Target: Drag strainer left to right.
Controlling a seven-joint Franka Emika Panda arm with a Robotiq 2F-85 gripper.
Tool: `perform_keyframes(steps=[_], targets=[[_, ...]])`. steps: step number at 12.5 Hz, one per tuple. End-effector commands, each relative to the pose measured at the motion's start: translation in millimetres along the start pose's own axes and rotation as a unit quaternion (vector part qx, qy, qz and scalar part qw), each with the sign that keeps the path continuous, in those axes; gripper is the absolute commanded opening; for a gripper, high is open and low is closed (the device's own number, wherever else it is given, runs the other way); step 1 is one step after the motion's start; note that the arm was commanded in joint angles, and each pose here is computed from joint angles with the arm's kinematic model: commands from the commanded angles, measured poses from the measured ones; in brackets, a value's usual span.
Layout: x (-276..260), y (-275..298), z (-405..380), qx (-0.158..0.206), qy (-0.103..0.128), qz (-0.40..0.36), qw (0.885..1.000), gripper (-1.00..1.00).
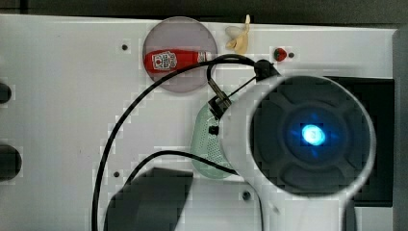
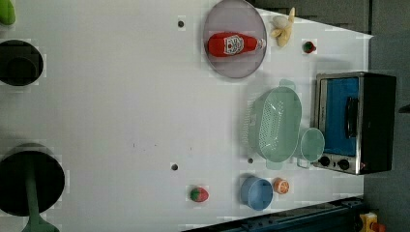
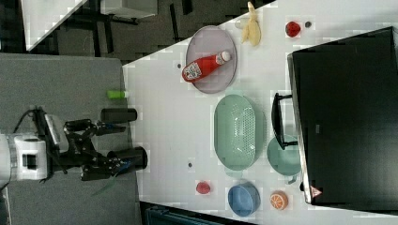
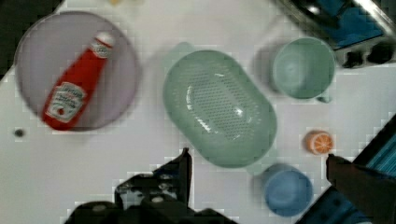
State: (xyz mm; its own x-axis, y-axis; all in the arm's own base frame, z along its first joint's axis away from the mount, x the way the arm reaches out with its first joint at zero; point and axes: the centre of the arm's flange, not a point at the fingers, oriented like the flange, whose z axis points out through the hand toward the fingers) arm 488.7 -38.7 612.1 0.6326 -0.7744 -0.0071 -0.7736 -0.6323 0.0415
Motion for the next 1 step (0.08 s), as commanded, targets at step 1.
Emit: perform_keyframes(steps=[1], targets=[[4.8,-3.3,20.0,-0.015,-0.021,-0.021,0.999,1.00]])
